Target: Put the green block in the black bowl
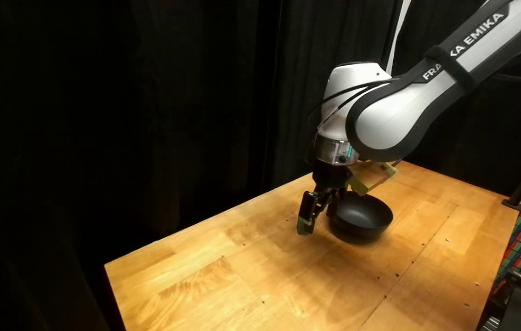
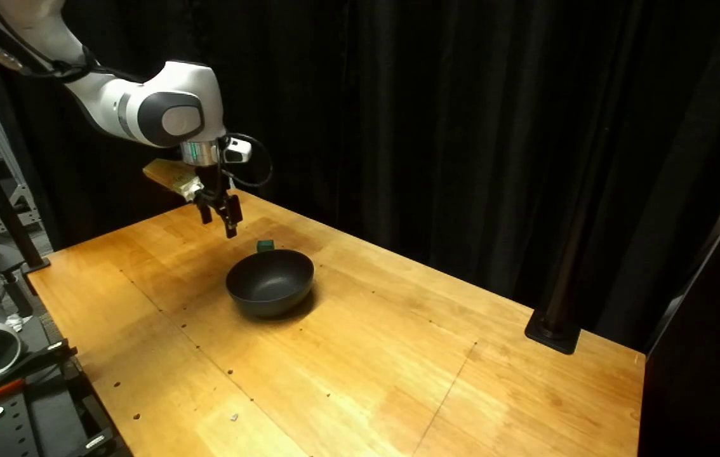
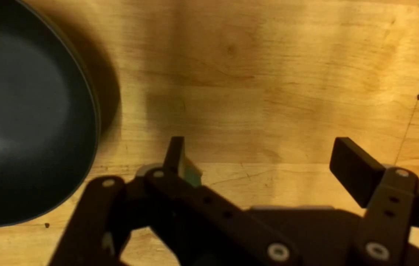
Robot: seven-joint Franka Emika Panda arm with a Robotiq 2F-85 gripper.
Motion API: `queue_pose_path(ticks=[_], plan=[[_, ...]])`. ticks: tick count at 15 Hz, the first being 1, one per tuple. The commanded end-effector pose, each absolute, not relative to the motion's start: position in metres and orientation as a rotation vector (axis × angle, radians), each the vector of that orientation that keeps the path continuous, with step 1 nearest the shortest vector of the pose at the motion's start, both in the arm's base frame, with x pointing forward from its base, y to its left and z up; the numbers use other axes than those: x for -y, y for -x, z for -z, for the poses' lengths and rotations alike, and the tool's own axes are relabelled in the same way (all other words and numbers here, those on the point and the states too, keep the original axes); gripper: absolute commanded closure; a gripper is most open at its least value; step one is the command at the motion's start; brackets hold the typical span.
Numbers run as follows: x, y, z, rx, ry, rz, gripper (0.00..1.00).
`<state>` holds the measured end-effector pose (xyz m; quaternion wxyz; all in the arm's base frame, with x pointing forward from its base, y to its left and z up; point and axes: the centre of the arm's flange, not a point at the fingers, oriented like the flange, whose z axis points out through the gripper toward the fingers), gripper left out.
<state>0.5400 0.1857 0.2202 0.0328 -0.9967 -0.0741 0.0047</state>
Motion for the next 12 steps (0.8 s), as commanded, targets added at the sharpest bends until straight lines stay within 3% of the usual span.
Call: queue_pose_path(ticks=[1,12], plan=[[-0.198,-0.573,-0.211,0.196,3.071,0.062,0.0],[-0.164,-0.64,-0.182,0.004,3.09,0.052,0.0]])
